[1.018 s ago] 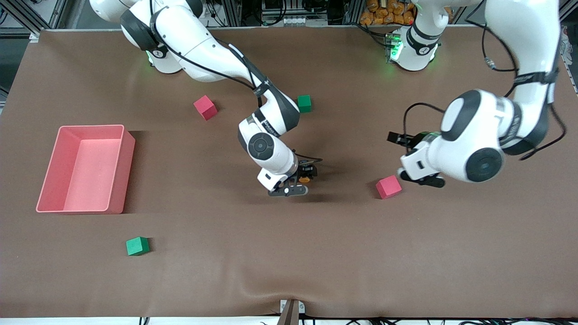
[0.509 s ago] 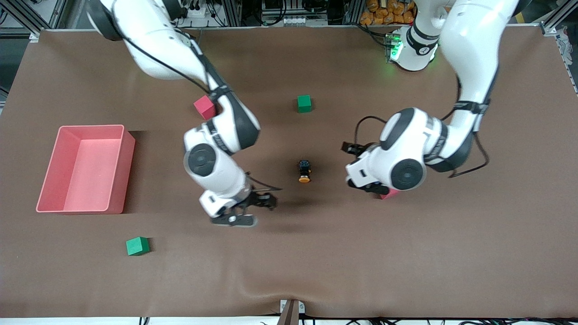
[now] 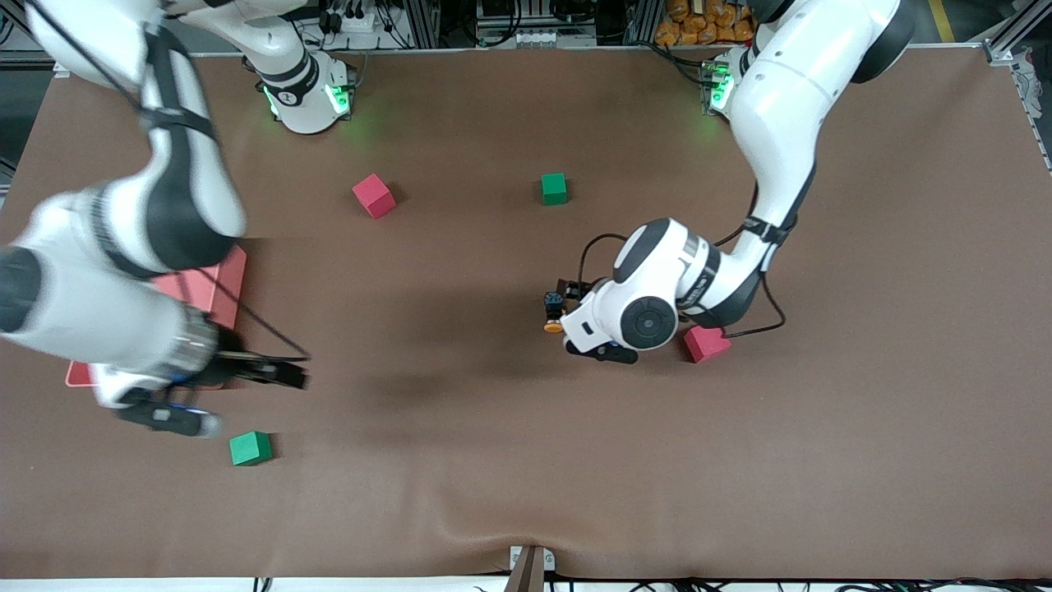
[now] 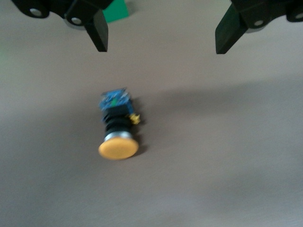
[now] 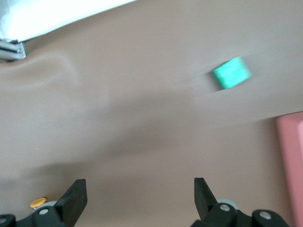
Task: Place and upright button with both arms
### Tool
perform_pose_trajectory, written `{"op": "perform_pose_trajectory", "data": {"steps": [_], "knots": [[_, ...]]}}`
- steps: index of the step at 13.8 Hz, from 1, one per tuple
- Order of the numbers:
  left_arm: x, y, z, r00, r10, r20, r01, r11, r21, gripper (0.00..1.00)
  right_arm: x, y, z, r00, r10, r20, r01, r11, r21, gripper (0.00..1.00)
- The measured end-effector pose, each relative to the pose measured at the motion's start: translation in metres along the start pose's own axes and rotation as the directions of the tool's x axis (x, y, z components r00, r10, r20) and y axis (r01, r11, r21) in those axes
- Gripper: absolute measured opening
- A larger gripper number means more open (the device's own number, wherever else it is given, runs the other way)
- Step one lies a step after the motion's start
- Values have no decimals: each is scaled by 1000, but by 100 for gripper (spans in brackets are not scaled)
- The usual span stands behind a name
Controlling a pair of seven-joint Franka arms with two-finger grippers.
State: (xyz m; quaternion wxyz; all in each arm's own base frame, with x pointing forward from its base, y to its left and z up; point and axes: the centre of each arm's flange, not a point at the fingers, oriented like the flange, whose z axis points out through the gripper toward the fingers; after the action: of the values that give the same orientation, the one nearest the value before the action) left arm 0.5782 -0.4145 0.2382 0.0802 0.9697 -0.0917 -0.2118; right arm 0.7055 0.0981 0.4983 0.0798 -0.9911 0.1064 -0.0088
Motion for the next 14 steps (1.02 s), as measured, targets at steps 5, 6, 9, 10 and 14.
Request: {"op": "perform_pose_trajectory", "data": {"steps": [5, 6, 9, 10, 14], "knots": [[4, 31, 30, 997, -72, -40, 72, 997, -13, 100, -28, 61, -89, 999, 15, 40, -14, 1000, -23, 100], [6, 30, 33, 996, -82, -38, 82, 997, -12, 100, -37, 67, -105, 999, 20, 45, -18, 999, -33, 100], [8, 29, 41, 991, -132, -31, 132, 991, -6, 97, -66, 81, -145, 998, 35, 49, -32, 997, -67, 100], [8, 32, 44, 987, -158, -35, 158, 987, 5, 96, -76, 86, -154, 998, 46, 39, -44, 997, -68, 100], [5, 49, 54, 980, -180, -86, 184, 982, 43, 90, -123, 98, -162, 997, 70, 13, -69, 996, -54, 100]]}}
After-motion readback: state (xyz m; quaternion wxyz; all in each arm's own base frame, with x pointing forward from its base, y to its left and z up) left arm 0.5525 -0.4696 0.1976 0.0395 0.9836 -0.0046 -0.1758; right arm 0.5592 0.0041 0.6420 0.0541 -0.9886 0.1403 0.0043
